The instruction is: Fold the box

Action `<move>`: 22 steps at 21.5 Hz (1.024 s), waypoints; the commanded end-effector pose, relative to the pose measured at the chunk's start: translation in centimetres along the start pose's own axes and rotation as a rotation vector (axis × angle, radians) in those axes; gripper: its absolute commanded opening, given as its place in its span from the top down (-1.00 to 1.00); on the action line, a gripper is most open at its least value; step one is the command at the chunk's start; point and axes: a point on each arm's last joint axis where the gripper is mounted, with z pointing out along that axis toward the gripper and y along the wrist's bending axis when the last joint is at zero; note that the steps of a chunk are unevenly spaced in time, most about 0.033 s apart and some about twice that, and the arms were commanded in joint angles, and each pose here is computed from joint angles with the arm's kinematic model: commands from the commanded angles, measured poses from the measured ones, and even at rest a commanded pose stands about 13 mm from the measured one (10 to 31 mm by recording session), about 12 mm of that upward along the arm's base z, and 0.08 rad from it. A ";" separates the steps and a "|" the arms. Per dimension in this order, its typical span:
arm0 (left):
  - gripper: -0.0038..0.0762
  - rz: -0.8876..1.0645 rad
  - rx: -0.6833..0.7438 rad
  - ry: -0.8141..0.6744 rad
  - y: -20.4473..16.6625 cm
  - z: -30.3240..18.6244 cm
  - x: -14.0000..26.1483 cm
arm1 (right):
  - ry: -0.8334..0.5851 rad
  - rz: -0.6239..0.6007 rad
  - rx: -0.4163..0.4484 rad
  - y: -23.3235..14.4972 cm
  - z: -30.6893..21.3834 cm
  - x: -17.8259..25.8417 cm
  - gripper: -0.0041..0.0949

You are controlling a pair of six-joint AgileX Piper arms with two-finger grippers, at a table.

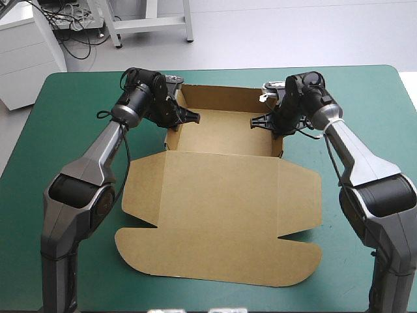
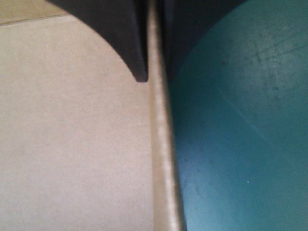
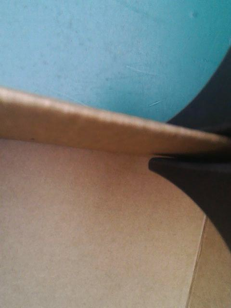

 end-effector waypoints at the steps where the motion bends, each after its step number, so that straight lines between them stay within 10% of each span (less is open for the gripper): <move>1: 0.98 0.024 0.019 -0.044 -0.6 -3.3 0.0 | -0.085 -0.050 -0.018 0.6 -3.2 -0.3 0.92; 18: 0.98 0.014 -0.006 0.001 -0.4 -0.2 -0.1 | 0.003 -0.056 -0.017 0.6 -0.7 -0.2 0.92; 22: 0.57 0.023 -0.034 -0.050 -0.1 -2.0 -0.3 | -0.023 -0.067 -0.016 0.6 -1.8 -0.1 0.76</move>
